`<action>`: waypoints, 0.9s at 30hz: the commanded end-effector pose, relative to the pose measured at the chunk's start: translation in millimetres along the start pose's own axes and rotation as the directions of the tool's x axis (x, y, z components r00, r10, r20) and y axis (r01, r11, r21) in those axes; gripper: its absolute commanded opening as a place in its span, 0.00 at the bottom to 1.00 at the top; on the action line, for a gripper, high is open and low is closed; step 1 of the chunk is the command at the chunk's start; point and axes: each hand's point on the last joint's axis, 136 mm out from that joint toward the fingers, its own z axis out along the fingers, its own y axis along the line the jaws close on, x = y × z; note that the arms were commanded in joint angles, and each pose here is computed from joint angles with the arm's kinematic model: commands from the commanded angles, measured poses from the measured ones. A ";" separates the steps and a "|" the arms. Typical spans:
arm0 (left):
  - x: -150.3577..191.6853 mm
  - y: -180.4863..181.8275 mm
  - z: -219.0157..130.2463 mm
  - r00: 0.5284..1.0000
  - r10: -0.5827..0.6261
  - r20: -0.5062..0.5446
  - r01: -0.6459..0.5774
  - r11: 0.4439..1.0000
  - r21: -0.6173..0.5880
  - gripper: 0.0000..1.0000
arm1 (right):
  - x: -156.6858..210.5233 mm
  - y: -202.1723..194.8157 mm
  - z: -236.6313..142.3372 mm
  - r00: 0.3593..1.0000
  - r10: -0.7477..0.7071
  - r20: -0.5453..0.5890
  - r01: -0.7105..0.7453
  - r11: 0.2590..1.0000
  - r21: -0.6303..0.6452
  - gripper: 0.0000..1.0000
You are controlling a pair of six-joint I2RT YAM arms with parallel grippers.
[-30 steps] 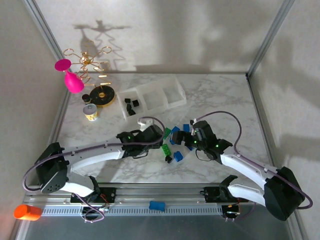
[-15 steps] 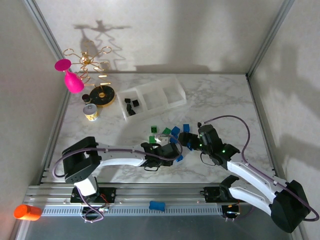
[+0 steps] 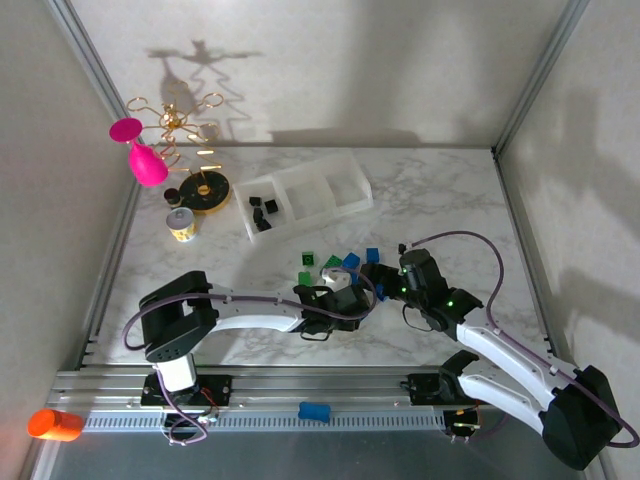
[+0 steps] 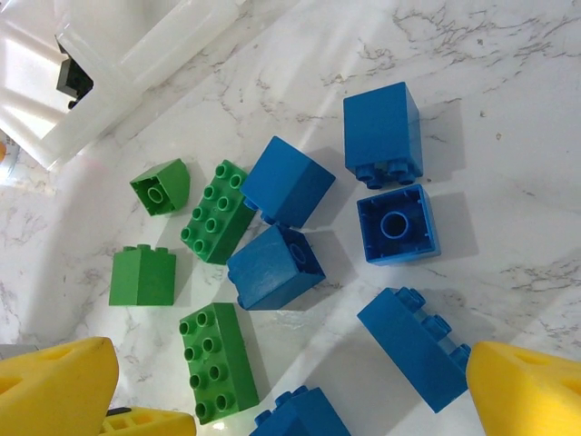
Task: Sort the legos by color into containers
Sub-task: Pick up the lego from the middle-left of the table.
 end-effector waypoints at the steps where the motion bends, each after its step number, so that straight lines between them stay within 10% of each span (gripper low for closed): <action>1: 5.2 3.5 -10.8 0.999 0.034 -0.011 -0.034 0.999 -0.023 0.61 | 2.9 -9.8 0.2 1.000 0.008 -0.001 -0.008 0.999 0.033 0.99; 27: 11.2 -41.8 -6.5 0.972 0.236 0.000 -0.235 0.965 0.116 0.59 | -0.4 -24.1 -6.4 0.999 0.043 0.024 -0.045 0.995 0.091 0.99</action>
